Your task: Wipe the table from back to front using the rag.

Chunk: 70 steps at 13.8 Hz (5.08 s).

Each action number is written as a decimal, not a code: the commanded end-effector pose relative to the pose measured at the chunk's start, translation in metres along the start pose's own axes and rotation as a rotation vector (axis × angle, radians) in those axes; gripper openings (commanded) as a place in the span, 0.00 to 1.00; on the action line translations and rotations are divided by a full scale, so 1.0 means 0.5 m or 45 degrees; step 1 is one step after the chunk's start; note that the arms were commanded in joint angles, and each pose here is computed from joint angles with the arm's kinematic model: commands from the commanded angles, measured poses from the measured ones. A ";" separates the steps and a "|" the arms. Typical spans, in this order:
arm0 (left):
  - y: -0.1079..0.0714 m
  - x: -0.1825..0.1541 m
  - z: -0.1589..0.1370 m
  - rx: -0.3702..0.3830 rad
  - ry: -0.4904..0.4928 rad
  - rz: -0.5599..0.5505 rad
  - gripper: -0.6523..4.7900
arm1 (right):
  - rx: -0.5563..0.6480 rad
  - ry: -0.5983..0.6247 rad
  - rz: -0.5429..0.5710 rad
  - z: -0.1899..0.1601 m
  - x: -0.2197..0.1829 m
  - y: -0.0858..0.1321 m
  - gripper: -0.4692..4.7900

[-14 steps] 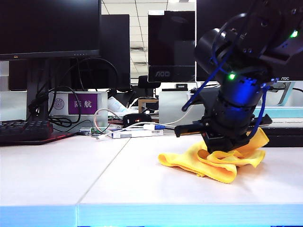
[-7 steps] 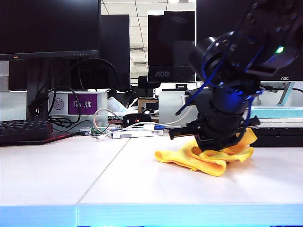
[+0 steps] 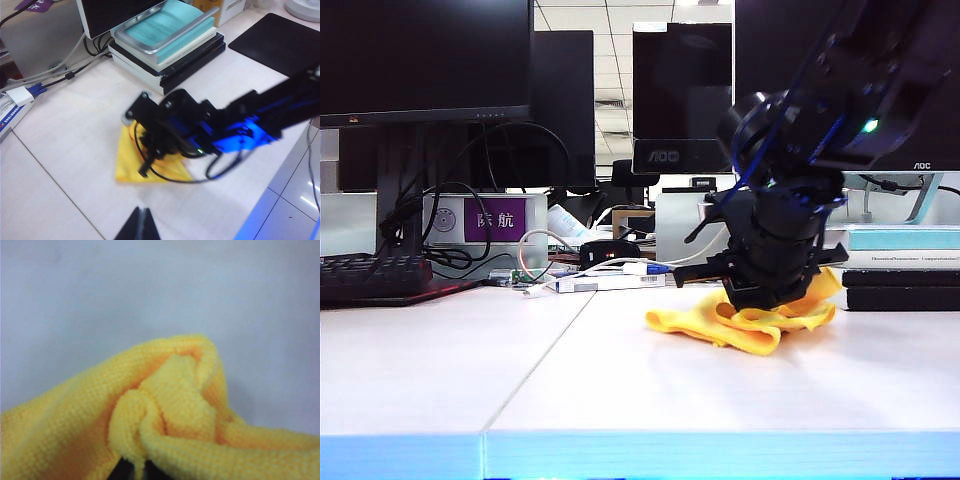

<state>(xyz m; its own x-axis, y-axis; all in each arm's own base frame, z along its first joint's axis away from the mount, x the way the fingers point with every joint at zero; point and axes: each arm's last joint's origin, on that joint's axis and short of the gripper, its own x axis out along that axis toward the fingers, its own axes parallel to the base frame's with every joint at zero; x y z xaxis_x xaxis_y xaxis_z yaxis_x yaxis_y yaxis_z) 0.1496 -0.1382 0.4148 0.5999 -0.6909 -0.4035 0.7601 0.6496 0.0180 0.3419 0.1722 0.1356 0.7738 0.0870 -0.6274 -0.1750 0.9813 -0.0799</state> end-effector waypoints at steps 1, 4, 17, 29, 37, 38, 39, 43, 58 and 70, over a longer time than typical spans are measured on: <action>-0.001 -0.005 0.005 -0.005 -0.024 -0.005 0.11 | -0.016 0.043 -0.015 0.005 0.027 -0.004 0.09; -0.001 -0.005 0.001 -0.034 0.000 -0.007 0.11 | -0.041 0.009 -0.014 0.031 0.064 0.006 0.09; -0.002 -0.005 -0.005 -0.039 0.041 -0.014 0.11 | 0.022 -0.165 -0.046 0.096 0.155 -0.062 0.09; -0.002 -0.004 -0.005 -0.062 0.040 -0.028 0.11 | 0.001 -0.132 -0.032 0.123 0.235 -0.061 0.09; -0.002 -0.004 -0.004 -0.062 0.038 -0.028 0.11 | -0.125 -0.178 -0.009 0.160 0.228 -0.062 0.09; -0.002 -0.004 -0.004 -0.062 0.038 -0.028 0.11 | -0.129 -0.190 -0.011 0.165 0.228 -0.062 0.09; -0.002 -0.004 -0.004 -0.062 0.038 -0.028 0.11 | -0.130 -0.199 -0.010 0.169 0.230 -0.062 0.09; -0.002 -0.004 -0.005 -0.062 0.039 -0.028 0.11 | -0.153 -0.206 -0.017 0.167 0.266 -0.064 0.09; -0.002 -0.002 -0.005 -0.071 0.041 -0.028 0.11 | -0.217 -0.325 -0.028 0.193 0.389 -0.065 0.09; -0.002 -0.002 -0.005 -0.087 0.044 -0.033 0.11 | -0.249 -0.299 -0.037 0.205 0.419 -0.067 0.09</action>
<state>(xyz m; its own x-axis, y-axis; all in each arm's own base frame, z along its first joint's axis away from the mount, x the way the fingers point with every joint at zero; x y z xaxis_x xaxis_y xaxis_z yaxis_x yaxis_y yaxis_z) 0.1482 -0.1376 0.4101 0.5716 -0.6869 -0.4488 0.7508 0.6585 -0.0517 0.5761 0.1773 0.1092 0.9398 0.1299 -0.3161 -0.2122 0.9468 -0.2418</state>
